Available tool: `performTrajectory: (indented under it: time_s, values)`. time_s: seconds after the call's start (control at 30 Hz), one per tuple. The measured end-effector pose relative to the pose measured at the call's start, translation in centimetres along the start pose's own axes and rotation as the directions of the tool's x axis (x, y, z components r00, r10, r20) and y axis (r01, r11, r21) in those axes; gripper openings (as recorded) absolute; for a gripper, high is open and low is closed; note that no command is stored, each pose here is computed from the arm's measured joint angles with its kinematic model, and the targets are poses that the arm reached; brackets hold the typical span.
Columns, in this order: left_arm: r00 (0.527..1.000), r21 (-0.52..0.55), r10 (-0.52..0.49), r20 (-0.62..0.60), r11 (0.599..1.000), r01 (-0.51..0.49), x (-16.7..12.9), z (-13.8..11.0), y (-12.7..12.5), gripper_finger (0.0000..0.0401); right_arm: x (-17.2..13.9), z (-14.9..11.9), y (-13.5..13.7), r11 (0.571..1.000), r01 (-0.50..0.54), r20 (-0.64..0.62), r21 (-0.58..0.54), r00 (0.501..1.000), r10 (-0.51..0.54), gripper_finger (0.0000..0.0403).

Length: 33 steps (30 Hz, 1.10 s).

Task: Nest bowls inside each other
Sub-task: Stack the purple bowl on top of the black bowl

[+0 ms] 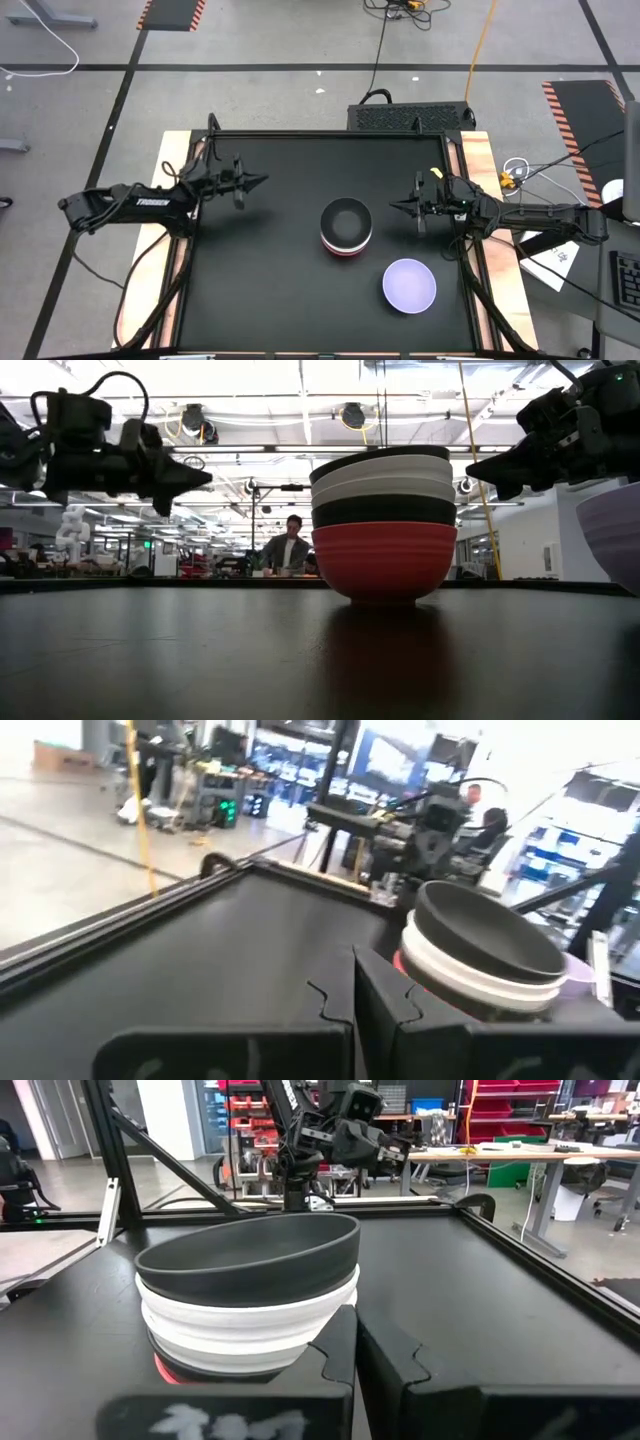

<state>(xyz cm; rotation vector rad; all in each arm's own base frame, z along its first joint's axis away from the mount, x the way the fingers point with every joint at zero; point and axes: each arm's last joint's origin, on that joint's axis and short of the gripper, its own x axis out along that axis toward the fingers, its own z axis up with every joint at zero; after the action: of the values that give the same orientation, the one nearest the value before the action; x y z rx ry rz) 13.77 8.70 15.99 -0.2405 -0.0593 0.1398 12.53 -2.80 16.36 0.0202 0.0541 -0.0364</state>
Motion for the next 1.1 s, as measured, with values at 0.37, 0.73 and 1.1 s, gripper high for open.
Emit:
performTrajectory:
  time_s: [0.37,0.73,1.1]
  values:
    - [0.950,0.204,-0.201,0.238,0.967,0.153,-1.5,2.9,-3.3,0.0000,0.0,0.0,0.0,0.999,0.000,0.000,0.034,1.000,0.000,0.0000]
    - [0.962,0.235,0.035,0.272,0.967,-0.102,-3.2,3.1,-3.4,0.0000,0.0,0.0,0.0,0.999,0.000,-0.003,0.035,1.000,0.000,0.0000]
    - [0.933,0.210,0.090,0.350,0.963,-0.171,-4.6,3.7,-4.0,0.0000,0.0,-0.1,0.0,0.999,0.001,-0.008,0.034,1.000,0.000,0.0000]
